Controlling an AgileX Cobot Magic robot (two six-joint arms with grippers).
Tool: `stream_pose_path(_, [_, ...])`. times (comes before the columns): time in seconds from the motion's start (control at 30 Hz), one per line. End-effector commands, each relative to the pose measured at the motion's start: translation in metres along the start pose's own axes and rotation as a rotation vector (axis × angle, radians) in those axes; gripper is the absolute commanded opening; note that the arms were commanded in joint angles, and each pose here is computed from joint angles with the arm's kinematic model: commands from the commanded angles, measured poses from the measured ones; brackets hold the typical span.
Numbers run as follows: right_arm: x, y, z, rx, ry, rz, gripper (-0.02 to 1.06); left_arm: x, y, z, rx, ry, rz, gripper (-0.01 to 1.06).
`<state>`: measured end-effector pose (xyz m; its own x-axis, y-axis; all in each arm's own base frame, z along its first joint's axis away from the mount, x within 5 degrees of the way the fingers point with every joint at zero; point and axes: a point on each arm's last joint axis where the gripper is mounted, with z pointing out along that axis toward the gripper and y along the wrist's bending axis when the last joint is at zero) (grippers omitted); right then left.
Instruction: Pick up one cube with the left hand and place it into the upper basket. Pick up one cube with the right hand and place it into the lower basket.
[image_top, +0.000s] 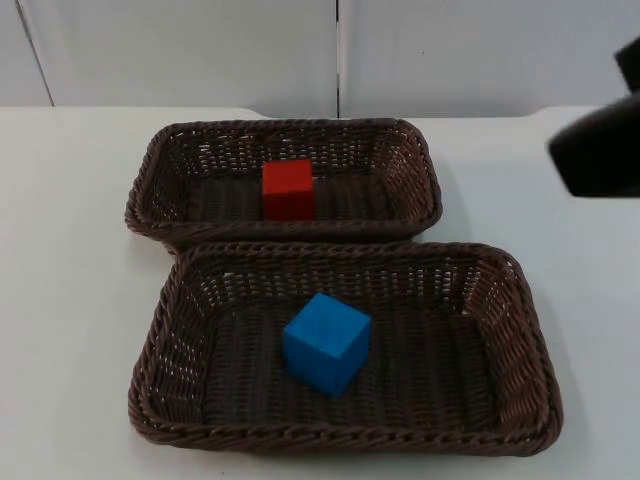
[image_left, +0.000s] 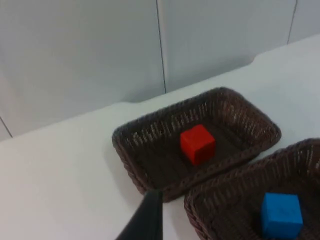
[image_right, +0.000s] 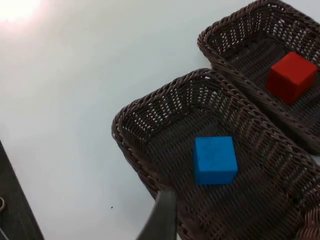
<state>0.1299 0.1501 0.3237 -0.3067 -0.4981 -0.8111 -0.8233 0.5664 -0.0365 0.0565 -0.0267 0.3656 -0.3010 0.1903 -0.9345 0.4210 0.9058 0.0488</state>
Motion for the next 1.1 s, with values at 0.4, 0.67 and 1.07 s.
stream_pose_path(0.4, [0.048,0.014,-0.059,0.005,-0.15,0.039,0.77,0.056,-0.006,-0.025,0.003,-0.022,0.003,0.92])
stream_pose_path(0.67, [0.068,0.021,-0.092,-0.002,-0.224,0.028,0.77,0.074,-0.009,-0.048,-0.003,-0.046,-0.023,0.92])
stream_pose_path(1.07, [0.087,0.025,-0.117,0.002,-0.24,0.022,0.76,0.092,-0.011,-0.044,0.015,0.034,-0.026,0.92])
